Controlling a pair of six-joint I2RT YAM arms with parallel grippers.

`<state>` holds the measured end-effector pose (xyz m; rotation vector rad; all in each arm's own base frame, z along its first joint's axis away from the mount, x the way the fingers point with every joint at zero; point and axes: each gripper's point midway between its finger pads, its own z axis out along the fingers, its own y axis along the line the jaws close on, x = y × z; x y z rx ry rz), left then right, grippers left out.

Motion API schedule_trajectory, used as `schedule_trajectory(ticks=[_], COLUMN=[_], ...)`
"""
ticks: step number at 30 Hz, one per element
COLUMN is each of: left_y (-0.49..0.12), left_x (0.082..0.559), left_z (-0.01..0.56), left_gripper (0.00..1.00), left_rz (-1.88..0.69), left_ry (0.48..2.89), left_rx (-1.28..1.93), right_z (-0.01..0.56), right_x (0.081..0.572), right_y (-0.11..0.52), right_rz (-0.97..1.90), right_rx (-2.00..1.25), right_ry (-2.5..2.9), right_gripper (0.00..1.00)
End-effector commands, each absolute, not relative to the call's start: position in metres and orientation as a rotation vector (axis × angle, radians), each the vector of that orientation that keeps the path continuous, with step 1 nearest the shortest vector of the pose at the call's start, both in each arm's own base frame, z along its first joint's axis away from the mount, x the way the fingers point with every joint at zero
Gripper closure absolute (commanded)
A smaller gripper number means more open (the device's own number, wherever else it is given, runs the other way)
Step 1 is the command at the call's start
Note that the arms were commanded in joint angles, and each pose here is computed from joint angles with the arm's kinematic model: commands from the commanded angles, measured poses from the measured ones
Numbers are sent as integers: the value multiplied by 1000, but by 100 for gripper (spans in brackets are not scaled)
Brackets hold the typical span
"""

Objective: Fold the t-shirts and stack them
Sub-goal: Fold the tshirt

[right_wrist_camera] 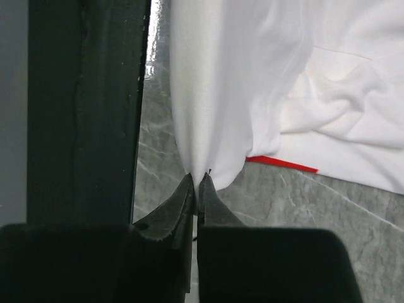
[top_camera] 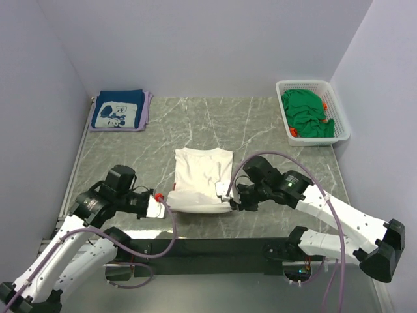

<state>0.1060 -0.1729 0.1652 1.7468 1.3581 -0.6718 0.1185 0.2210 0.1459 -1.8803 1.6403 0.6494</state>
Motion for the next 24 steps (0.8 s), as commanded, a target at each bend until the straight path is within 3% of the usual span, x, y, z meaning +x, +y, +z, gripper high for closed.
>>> schedule_trajectory(ticks=[1, 10, 20, 24], left_y=[-168, -178, -172, -175], left_x=[105, 222, 377, 404], left_z=[185, 221, 147, 102], left_gripper=[100, 99, 99, 99], left_rz=[-678, -608, -670, -745], left_ry=[1437, 1522, 1824, 1996], left_rx=[1716, 1562, 1350, 1249], right_z=[165, 163, 112, 63], right_x=[116, 204, 324, 342], right_y=[209, 196, 206, 210], right_rz=[639, 596, 710, 840], right_rx=[-1886, -1832, -1736, -1652], right_ry=[1689, 1818, 2041, 2234], right_gripper=[100, 100, 100, 100])
